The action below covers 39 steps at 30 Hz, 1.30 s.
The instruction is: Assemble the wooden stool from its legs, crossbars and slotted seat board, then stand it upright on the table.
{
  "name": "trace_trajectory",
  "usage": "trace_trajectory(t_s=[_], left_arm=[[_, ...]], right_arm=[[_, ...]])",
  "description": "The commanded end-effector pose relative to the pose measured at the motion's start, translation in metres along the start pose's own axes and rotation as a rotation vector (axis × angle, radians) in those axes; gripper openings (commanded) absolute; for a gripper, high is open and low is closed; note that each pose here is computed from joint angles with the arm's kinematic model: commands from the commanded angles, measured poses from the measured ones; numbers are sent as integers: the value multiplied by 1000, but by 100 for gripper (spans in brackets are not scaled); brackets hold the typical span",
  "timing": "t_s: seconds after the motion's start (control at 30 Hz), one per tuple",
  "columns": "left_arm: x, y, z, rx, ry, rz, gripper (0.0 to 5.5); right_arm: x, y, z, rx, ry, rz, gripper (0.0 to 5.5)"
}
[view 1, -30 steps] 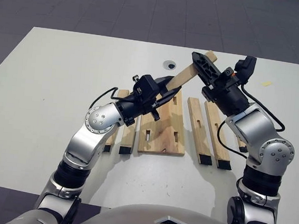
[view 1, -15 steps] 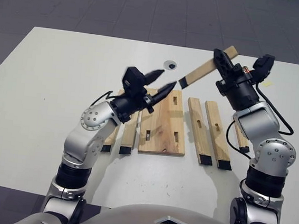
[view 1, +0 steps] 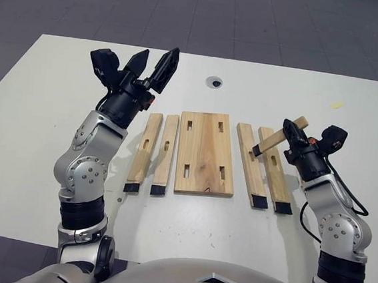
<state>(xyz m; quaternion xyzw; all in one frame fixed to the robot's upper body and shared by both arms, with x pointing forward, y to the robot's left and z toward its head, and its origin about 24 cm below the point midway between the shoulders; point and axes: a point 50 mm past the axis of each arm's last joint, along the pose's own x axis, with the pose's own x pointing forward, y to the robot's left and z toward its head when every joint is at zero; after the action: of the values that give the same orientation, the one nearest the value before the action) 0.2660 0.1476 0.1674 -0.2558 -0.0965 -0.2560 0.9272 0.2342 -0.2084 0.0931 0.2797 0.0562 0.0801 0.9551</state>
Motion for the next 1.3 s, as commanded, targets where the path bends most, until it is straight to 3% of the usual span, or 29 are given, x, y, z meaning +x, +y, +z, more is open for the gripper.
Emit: trace_trajectory(t_s=[0.03, 0.57, 0.9, 1.27, 1.3], left_arm=[[-1, 4, -4, 18, 39, 20, 540], [1, -2, -16, 27, 81, -7, 540], [-1, -6, -23, 70, 120, -22, 540], [0, -4, -23, 88, 127, -18, 540], [0, -4, -24, 84, 126, -18, 540]], right_arm=[[-6, -2, -4, 20, 19, -9, 43], [-2, 0, -28, -255, 34, 30, 43], [-33, -45, -76, -482, 267, -68, 43], [-14, -35, -54, -425, 131, -26, 43], [-11, -33, -49, -414, 99, -16, 81]])
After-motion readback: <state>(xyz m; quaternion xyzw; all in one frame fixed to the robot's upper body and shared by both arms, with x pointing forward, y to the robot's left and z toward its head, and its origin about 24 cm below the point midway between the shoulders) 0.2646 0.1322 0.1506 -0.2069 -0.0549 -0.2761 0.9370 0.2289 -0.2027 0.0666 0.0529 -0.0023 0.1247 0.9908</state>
